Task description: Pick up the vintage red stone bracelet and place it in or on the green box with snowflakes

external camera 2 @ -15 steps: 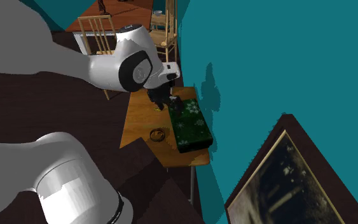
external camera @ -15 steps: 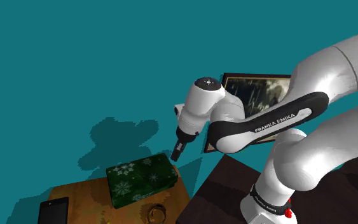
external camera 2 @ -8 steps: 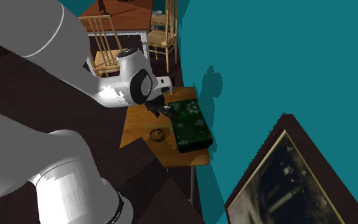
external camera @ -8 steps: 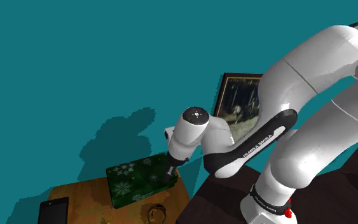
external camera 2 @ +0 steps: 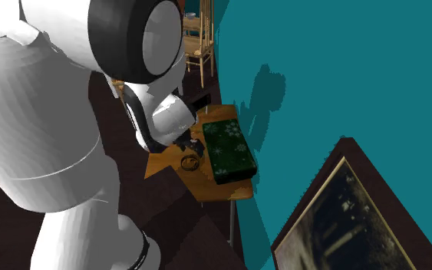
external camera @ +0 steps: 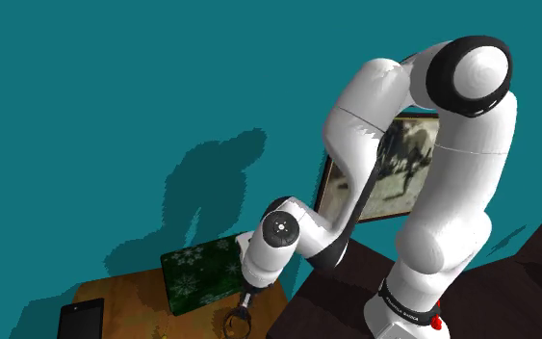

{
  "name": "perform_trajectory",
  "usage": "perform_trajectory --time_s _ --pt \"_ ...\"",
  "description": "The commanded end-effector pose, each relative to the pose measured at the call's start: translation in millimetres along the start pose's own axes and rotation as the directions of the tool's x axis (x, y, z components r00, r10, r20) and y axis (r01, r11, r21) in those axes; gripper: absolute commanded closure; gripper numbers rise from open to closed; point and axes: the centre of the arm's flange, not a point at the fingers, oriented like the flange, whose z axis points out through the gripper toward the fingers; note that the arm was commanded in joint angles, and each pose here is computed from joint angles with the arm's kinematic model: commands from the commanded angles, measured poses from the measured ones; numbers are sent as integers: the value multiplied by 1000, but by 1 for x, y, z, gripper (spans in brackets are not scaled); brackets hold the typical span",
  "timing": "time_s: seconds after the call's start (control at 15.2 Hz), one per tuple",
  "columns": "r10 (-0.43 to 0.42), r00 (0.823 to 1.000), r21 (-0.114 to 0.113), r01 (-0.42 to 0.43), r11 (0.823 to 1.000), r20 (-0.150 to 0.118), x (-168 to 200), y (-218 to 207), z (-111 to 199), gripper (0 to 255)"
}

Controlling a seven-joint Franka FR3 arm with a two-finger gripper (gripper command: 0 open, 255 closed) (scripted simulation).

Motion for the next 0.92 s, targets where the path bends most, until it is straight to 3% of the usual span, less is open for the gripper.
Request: perform_trajectory --time_s 0.0,0.66,0.86 --pt "-13 1000 -3 13 1000 -18 -4 -18 26 0" --pt "-27 999 -3 27 1000 -21 -6 -35 90 0" --pt "-27 999 -3 27 1000 -21 -6 -35 90 0"
